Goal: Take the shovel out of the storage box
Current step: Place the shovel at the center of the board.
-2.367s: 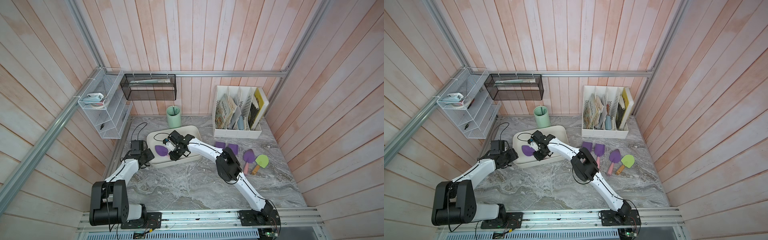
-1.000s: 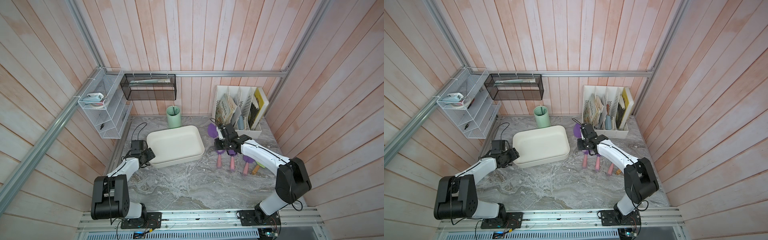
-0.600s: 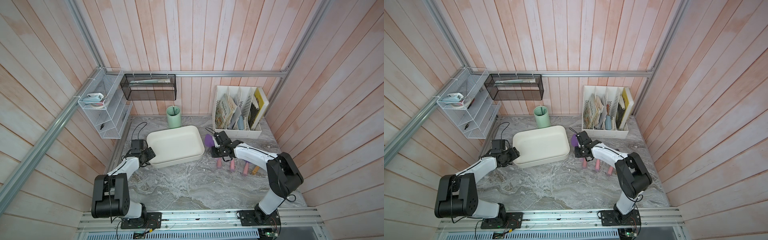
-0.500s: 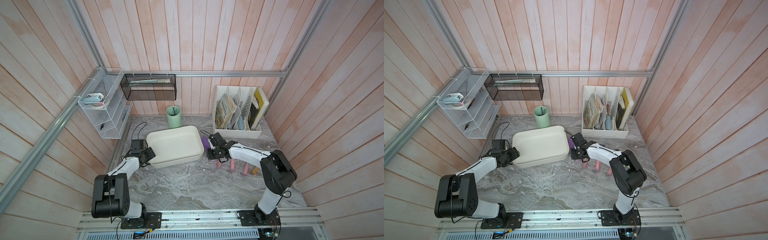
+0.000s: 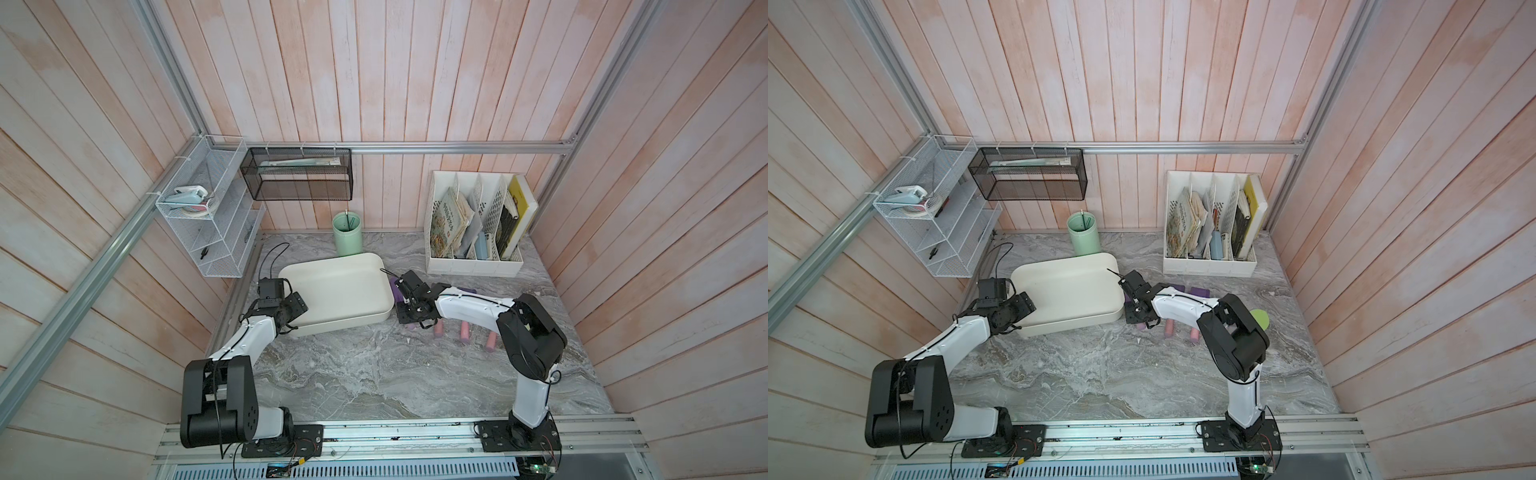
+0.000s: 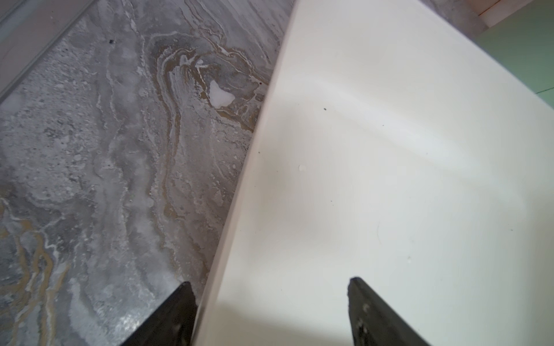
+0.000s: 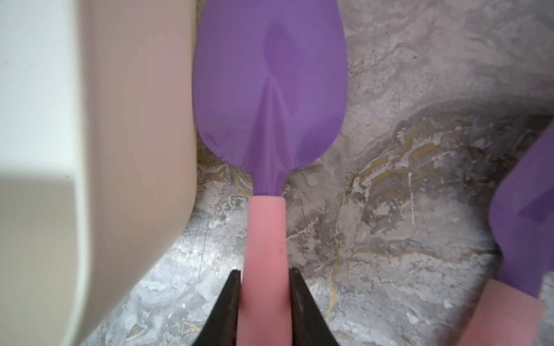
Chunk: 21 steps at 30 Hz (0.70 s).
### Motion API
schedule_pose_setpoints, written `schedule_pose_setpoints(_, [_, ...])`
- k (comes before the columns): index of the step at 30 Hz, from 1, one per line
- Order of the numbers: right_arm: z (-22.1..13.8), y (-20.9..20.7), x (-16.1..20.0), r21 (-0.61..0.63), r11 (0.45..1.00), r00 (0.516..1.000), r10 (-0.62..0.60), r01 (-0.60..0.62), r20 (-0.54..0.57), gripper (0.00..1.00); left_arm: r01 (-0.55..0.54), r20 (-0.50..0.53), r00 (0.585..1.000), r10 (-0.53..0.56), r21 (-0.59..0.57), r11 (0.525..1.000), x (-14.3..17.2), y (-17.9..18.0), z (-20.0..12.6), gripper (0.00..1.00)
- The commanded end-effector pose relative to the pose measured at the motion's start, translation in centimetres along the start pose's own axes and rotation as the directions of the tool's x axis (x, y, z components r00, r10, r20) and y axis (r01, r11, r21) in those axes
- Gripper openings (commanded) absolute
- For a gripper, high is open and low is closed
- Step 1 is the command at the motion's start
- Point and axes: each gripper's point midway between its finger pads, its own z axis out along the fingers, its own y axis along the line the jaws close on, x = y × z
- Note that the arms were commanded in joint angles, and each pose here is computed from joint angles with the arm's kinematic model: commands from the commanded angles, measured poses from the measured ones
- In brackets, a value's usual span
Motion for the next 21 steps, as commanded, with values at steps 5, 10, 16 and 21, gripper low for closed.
schedule_pose_setpoints(5, [-0.2,-2.6,1.3,0.041,0.995,0.995,0.094,-0.093,-0.023,0.00,-0.018,0.049,0.999,0.017,0.021,1.000,-1.4,-0.8,-1.7,0.84])
schedule_pose_setpoints(10, [1.0,-3.5,2.7,0.085,0.990,0.991,0.117,-0.112,-0.058,0.00,-0.023,0.065,0.998,0.023,0.005,1.000,-1.7,-0.5,-2.5,0.84])
schedule_pose_setpoints(16, [2.4,-3.7,3.8,0.076,0.984,0.981,0.167,-0.160,-0.097,0.00,-0.019,0.106,0.994,0.017,0.019,1.000,-2.3,-0.7,-3.8,0.85])
schedule_pose_setpoints(21, [3.4,-4.2,4.8,0.102,0.980,0.976,0.182,-0.170,-0.123,0.02,-0.018,0.135,0.991,0.017,0.003,1.000,-3.1,-0.4,-4.8,0.86])
